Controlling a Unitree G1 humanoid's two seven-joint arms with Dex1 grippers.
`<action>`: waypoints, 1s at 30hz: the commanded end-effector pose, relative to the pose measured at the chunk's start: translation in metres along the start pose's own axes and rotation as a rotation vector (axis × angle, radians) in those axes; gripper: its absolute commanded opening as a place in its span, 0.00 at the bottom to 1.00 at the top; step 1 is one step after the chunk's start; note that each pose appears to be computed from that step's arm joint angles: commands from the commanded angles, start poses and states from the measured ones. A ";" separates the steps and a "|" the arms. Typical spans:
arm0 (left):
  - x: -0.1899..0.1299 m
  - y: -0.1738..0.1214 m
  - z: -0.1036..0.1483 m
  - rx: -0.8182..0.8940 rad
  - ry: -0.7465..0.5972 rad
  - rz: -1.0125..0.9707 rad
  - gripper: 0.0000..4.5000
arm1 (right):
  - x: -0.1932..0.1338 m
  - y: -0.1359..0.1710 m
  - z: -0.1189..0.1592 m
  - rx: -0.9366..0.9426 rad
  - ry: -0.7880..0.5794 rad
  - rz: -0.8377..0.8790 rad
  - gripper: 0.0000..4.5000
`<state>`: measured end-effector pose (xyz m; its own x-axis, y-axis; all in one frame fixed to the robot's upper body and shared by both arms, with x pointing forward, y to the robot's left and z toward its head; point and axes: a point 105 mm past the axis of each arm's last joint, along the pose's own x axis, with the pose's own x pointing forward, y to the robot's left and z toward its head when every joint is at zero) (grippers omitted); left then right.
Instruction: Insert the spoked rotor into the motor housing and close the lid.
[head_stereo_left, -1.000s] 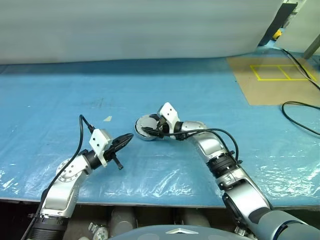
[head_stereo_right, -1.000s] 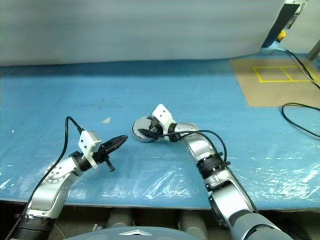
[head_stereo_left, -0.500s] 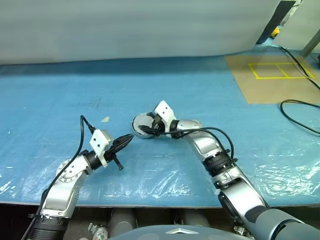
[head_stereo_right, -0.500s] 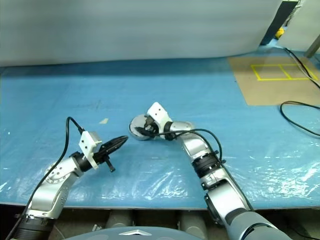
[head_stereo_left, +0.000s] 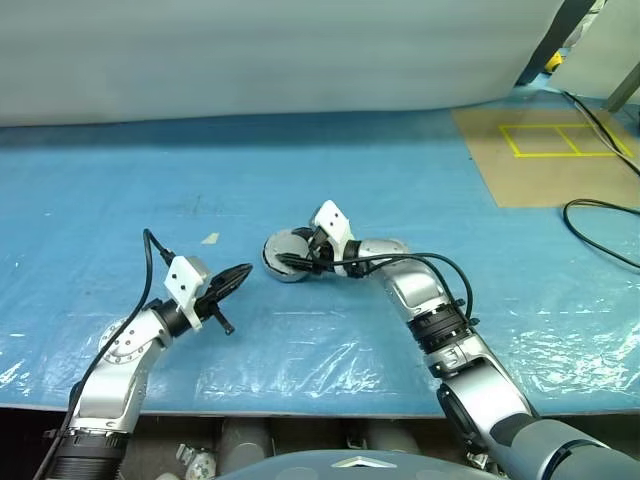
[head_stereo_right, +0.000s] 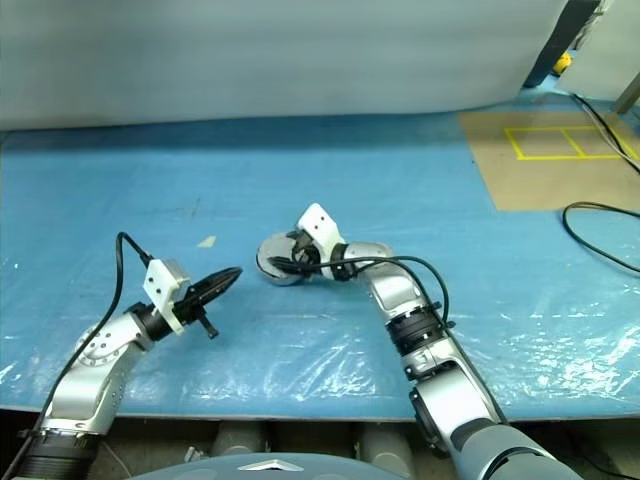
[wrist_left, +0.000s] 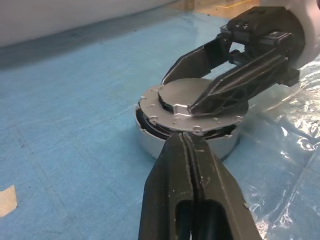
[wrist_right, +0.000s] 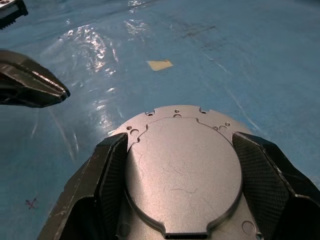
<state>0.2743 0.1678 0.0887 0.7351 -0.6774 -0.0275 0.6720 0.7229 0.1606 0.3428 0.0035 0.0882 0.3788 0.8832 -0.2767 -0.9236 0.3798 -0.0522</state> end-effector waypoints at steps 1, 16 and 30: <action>-0.005 0.005 0.005 0.030 -0.020 0.017 0.00 | 0.000 0.019 -0.021 -0.035 0.087 0.099 0.65; -0.011 0.003 0.001 0.020 -0.028 0.019 0.00 | -0.003 0.025 -0.018 -0.015 0.060 0.116 0.65; -0.027 -0.014 -0.005 0.004 -0.028 -0.037 0.00 | -0.006 0.036 -0.010 0.153 0.031 0.106 0.65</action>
<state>0.2471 0.1728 0.0729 0.7085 -0.7051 -0.0290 0.7027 0.7011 0.1211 0.3153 0.0042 0.0855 0.3129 0.9051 -0.2879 -0.9345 0.3476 0.0769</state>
